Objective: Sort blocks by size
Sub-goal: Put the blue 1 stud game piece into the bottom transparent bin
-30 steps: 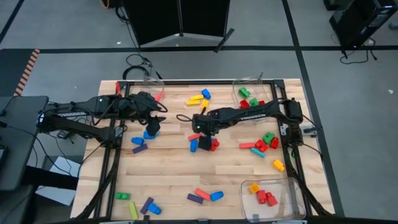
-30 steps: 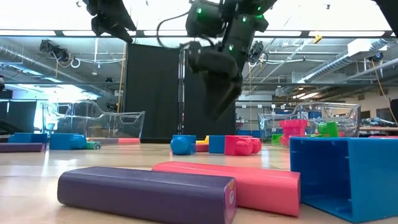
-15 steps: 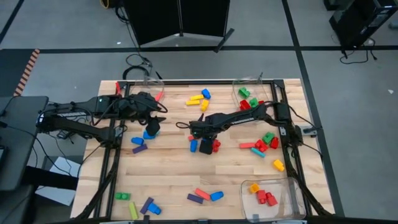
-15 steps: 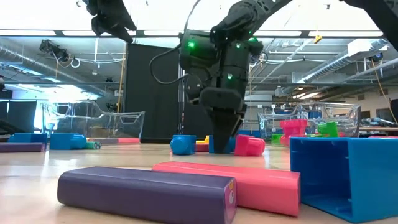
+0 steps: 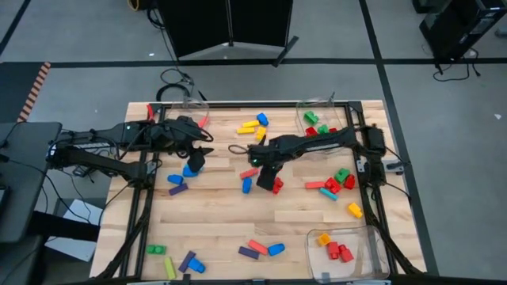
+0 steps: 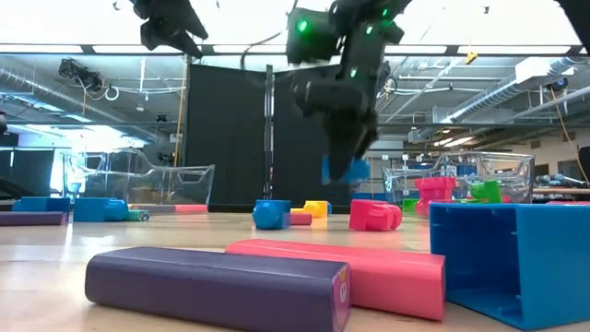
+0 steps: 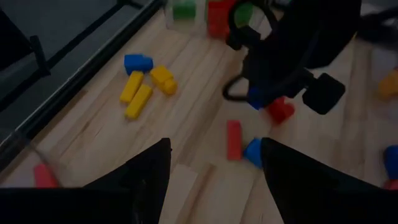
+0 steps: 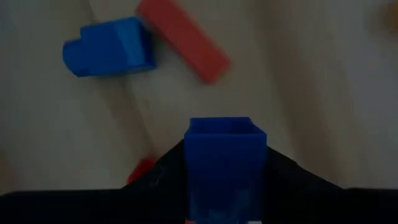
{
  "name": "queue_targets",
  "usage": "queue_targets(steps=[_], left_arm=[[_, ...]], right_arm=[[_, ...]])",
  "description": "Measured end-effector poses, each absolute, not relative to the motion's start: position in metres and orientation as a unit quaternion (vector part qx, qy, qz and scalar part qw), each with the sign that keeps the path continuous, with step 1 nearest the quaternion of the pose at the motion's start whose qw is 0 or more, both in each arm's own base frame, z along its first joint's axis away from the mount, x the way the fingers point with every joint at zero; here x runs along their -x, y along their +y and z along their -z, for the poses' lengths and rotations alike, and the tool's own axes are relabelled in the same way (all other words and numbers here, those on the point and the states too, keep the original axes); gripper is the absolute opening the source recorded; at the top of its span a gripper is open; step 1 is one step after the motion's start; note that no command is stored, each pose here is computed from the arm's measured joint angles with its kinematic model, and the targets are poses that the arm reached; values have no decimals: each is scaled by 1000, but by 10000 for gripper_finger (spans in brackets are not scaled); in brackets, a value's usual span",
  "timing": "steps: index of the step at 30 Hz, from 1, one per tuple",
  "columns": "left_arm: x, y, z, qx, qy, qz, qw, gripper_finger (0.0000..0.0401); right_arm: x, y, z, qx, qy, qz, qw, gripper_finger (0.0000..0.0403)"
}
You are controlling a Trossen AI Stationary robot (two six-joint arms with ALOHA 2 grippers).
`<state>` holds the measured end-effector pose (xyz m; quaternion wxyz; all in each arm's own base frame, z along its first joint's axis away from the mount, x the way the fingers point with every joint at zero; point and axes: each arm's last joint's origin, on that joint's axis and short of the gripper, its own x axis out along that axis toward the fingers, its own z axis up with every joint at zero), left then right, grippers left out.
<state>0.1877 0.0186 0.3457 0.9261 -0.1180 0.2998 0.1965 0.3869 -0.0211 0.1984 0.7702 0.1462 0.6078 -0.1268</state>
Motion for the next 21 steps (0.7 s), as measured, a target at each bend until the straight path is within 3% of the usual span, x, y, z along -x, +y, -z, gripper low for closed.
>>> queue_targets(steps=[12,21], left_arm=[[-194,19,-355,126,243,-190,943,252],[-195,19,-357,27,252,-169,953,252]], right_arm=[[-298,18,-323,-236,525,206,791,140],[-228,92,-352,-352,524,260,731,140]])
